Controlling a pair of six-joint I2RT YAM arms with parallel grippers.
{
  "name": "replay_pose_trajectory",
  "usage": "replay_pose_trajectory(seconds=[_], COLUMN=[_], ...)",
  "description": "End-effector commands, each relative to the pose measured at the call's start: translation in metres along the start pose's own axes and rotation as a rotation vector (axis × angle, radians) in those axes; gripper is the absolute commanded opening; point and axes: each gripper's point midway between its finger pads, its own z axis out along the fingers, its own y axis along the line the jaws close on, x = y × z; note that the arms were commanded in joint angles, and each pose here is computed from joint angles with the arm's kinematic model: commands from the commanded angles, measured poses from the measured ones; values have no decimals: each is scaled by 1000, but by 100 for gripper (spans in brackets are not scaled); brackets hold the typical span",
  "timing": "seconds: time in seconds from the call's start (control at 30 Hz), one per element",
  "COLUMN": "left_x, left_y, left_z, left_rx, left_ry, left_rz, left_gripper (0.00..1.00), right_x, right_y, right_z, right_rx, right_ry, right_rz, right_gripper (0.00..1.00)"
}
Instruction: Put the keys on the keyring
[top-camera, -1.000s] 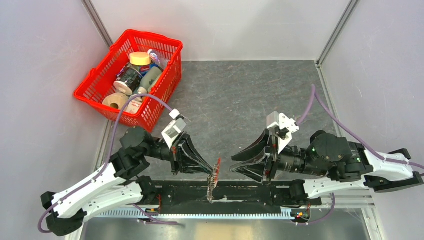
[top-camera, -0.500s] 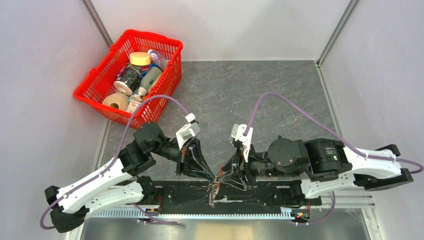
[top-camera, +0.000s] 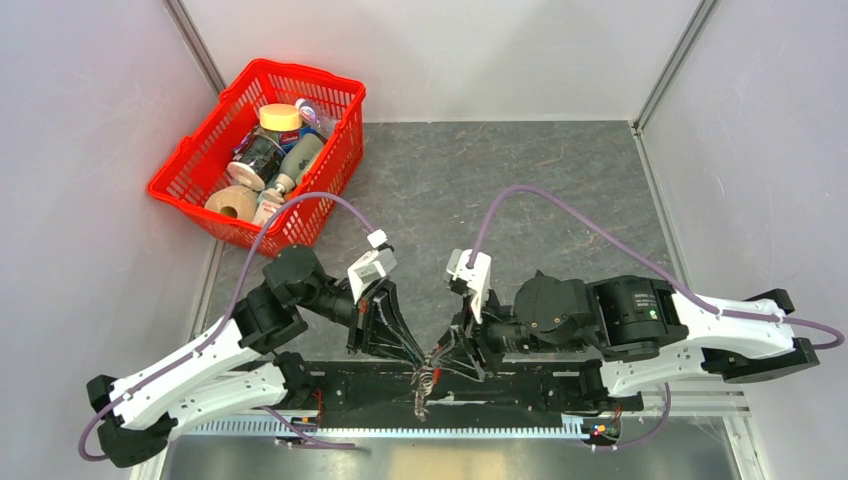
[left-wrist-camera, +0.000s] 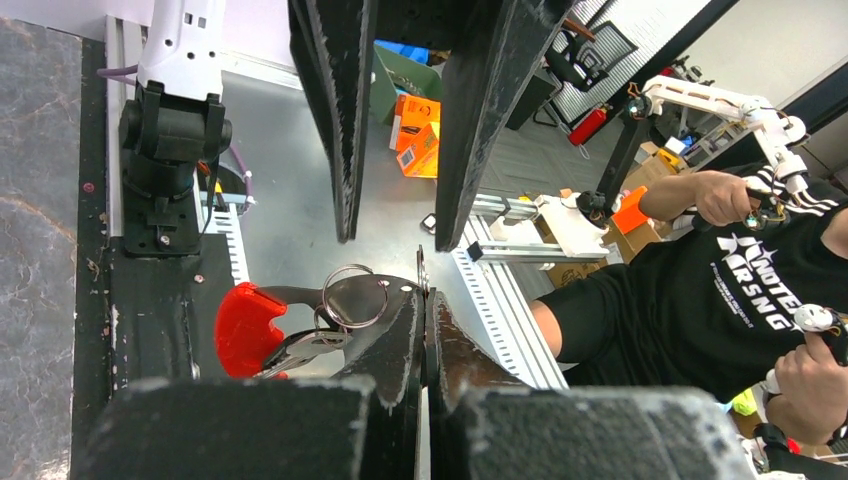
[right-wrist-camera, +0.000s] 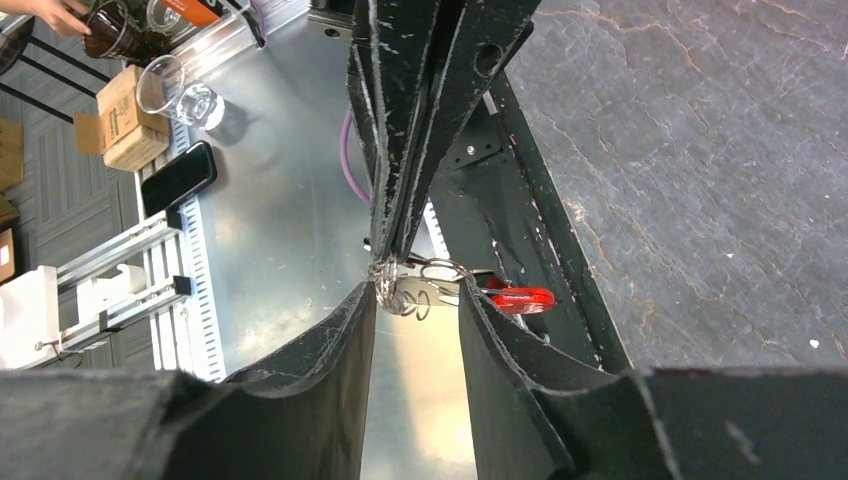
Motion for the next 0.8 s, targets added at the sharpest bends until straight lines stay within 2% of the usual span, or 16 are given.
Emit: replay_pose_trajectory(seconds=[0.0,0.33,0.77], left_x=[-13,-12,-11], left_y=[-19,-18,-15], left_z=[-4,-4,-3], left_rx=[46,40,34], left_ry=[-19,-23,-22], left_rz=[98,105,104], left_gripper=[2,2,2], right_x=[-16,-18,-19], right_y=[9,18,25], right_z=[0,6,13], right_rx=[-34,-90,-135], right_ry=[-34,-25,-10], right_rz=[39,71,85], right_gripper=[42,37,22])
